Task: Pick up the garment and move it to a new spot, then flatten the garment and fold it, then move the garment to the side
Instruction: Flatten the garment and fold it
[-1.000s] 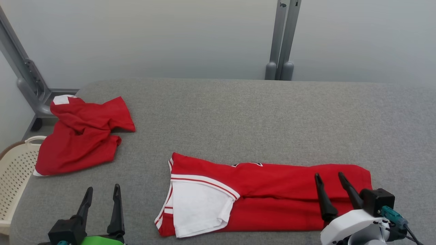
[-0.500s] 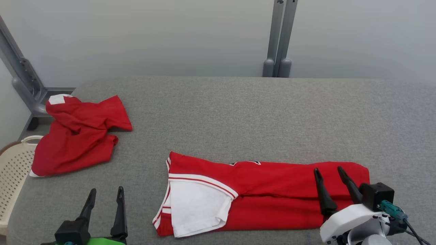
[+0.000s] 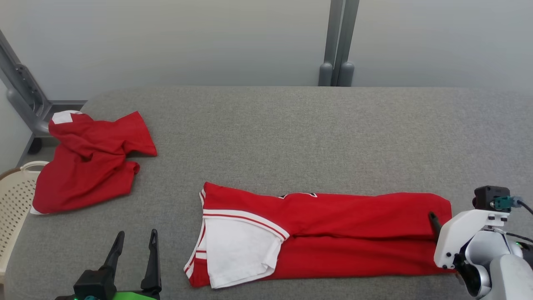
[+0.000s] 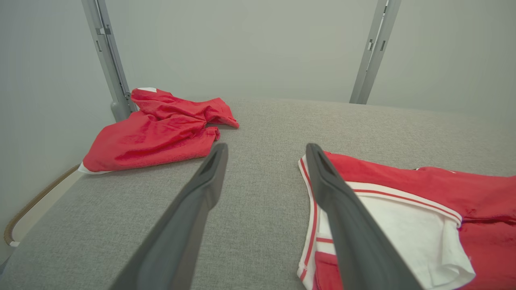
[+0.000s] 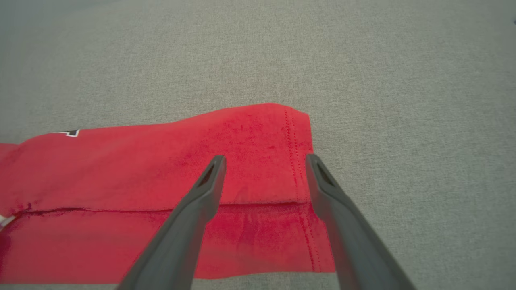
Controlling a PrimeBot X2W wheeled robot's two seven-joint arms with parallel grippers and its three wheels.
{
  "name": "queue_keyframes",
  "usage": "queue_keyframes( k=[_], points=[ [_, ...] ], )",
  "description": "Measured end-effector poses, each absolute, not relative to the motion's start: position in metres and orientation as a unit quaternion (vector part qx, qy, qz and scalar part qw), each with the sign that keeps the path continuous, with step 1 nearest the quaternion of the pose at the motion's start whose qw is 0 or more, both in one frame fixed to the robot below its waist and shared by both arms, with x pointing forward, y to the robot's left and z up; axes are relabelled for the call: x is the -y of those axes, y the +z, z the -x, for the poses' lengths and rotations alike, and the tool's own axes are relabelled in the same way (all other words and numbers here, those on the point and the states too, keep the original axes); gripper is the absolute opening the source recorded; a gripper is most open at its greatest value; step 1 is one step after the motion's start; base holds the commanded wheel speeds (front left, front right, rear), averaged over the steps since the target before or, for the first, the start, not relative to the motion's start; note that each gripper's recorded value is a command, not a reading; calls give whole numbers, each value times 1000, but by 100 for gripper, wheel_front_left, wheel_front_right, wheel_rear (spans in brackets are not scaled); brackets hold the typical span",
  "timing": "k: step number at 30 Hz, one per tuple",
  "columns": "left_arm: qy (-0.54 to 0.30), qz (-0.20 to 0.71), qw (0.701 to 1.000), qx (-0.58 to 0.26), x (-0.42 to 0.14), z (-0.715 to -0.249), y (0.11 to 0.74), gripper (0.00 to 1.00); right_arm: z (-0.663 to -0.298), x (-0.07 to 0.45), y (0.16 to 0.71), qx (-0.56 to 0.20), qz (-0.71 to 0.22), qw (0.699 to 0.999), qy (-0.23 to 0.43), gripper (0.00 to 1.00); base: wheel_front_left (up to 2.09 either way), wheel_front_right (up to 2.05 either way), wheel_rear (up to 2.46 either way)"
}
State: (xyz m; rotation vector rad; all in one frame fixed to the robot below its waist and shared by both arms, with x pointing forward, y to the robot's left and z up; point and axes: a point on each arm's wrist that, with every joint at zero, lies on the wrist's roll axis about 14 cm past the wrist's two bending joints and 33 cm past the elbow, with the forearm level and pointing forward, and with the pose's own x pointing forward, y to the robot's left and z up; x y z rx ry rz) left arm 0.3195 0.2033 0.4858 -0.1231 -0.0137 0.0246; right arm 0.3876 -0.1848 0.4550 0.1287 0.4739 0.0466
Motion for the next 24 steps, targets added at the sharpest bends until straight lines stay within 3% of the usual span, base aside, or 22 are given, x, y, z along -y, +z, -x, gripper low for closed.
queue_keyframes(
  k=[13,24],
  points=[
    [11,67,998,-11,-202,-323,475,100,-397,220,445,-340,11,940,-37,100,0,0,0],
    [16,67,997,-33,-205,-329,462,100,-406,218,416,-405,20,914,-30,100,0,0,0]
  ],
)
